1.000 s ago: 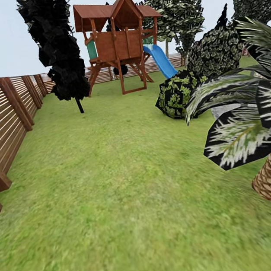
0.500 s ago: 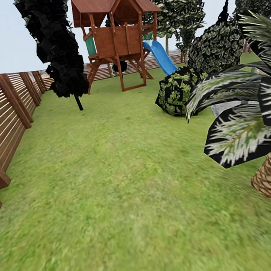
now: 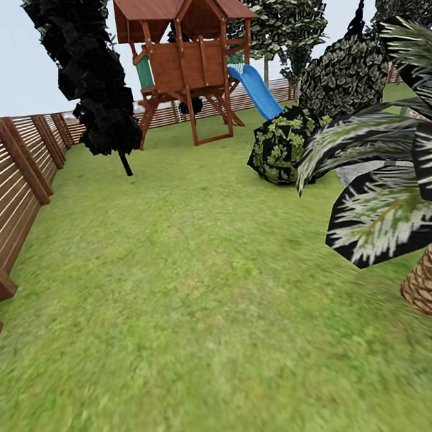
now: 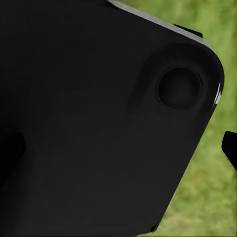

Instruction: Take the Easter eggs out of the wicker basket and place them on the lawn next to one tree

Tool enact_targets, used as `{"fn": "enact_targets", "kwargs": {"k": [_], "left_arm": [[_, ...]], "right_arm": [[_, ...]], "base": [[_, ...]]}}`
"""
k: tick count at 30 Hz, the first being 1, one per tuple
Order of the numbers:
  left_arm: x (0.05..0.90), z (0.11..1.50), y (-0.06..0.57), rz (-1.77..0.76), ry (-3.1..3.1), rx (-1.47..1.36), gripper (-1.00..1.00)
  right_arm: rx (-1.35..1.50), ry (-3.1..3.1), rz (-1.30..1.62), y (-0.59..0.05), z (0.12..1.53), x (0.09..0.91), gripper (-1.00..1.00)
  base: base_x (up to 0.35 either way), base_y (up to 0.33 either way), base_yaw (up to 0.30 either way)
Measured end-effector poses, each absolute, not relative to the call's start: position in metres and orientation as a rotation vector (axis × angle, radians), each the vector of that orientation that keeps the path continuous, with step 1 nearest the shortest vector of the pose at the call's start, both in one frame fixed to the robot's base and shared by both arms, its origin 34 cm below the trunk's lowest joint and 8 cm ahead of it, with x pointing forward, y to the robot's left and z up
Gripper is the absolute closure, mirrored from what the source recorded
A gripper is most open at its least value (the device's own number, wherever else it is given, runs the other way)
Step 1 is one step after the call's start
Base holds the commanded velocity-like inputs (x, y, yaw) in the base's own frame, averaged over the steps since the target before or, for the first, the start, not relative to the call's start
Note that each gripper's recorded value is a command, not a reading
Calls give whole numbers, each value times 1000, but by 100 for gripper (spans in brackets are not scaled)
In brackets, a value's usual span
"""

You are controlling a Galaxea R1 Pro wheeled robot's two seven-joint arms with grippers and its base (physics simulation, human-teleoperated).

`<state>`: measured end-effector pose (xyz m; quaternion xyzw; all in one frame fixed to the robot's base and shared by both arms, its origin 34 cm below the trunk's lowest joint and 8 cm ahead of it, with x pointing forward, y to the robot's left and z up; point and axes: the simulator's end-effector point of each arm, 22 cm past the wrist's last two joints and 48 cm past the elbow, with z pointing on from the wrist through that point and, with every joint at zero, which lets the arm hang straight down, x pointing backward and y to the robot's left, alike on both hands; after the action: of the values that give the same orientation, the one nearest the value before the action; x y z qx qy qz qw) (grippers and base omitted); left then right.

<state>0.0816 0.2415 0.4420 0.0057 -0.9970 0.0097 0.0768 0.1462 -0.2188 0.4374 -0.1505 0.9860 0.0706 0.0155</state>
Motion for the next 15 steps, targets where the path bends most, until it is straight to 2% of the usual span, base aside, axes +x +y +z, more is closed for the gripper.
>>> {"fn": "enact_targets", "kwargs": {"k": [15], "left_arm": [[81,442,241,29,-2987,17,-100]], "right_arm": [[-467,3063,223,-218,438,147,-100]], "base": [[297,65,0]]}}
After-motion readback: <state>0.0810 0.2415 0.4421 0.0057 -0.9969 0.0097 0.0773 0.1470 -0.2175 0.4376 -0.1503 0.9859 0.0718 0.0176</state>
